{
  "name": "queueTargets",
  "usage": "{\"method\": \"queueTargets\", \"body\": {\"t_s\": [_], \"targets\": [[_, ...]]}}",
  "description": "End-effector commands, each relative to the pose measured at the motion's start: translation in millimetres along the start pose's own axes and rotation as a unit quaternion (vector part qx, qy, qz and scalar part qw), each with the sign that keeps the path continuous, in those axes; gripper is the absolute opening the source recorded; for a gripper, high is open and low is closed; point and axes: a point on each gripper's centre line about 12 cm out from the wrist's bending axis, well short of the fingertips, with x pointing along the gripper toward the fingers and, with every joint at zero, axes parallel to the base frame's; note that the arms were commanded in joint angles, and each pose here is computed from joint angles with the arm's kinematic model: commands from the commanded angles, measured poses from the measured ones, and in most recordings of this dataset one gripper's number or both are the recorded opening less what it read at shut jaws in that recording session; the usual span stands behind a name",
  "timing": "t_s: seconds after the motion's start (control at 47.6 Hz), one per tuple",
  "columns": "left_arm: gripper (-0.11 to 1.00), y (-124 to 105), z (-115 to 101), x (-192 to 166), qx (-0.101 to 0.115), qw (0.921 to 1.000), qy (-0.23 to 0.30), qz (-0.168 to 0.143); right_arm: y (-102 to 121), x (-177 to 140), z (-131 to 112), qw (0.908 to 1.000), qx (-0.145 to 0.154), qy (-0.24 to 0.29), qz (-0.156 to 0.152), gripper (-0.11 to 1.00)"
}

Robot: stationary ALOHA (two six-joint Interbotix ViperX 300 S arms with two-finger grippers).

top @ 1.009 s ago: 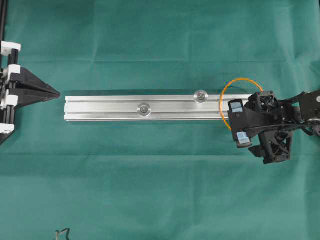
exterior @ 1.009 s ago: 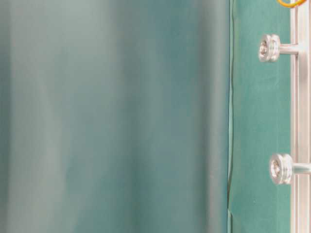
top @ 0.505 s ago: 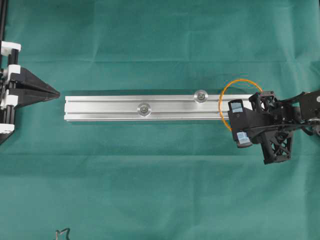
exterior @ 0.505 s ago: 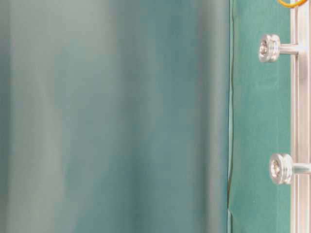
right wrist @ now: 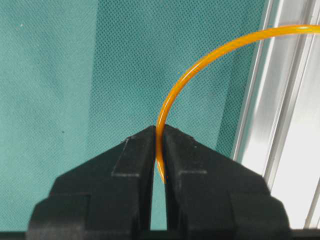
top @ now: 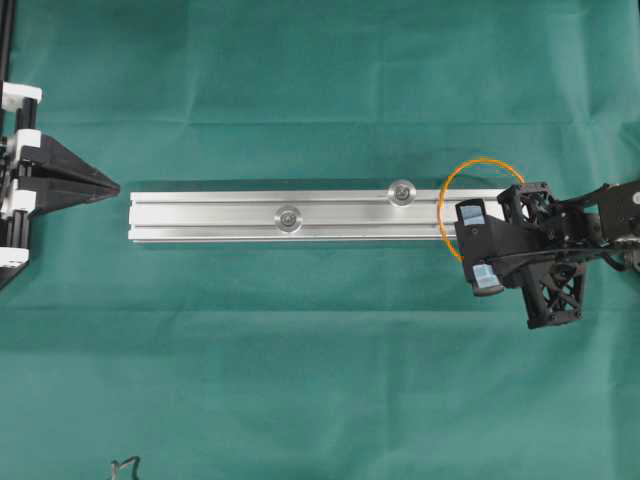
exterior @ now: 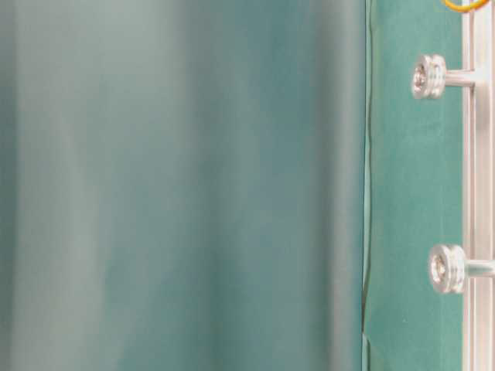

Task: Hook the rubber onto the shaft.
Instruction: 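Close the right gripper on the orange band's edge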

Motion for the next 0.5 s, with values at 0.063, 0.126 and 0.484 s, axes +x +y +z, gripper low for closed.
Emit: {"method": "queueTargets", "body": {"t_s": [0.063, 0.126, 0.484], "targets": [[0.0, 0, 10, -2, 0.002, 0.9999, -0.012, 0.0, 4, -13, 8, 0.9999, -0.004, -0.014, 0.005, 0.07], [0.0, 0, 11, -2, 0.002, 0.9999, -0.012, 0.0, 4, -17, 7, 0.9999, -0.005, -0.013, 0.006, 0.07], [0.0, 0, 10, -1, 0.002, 0.9999, -0.012, 0.0, 4, -50, 5, 0.9998, -0.01, -0.012, 0.008, 0.07]]}}
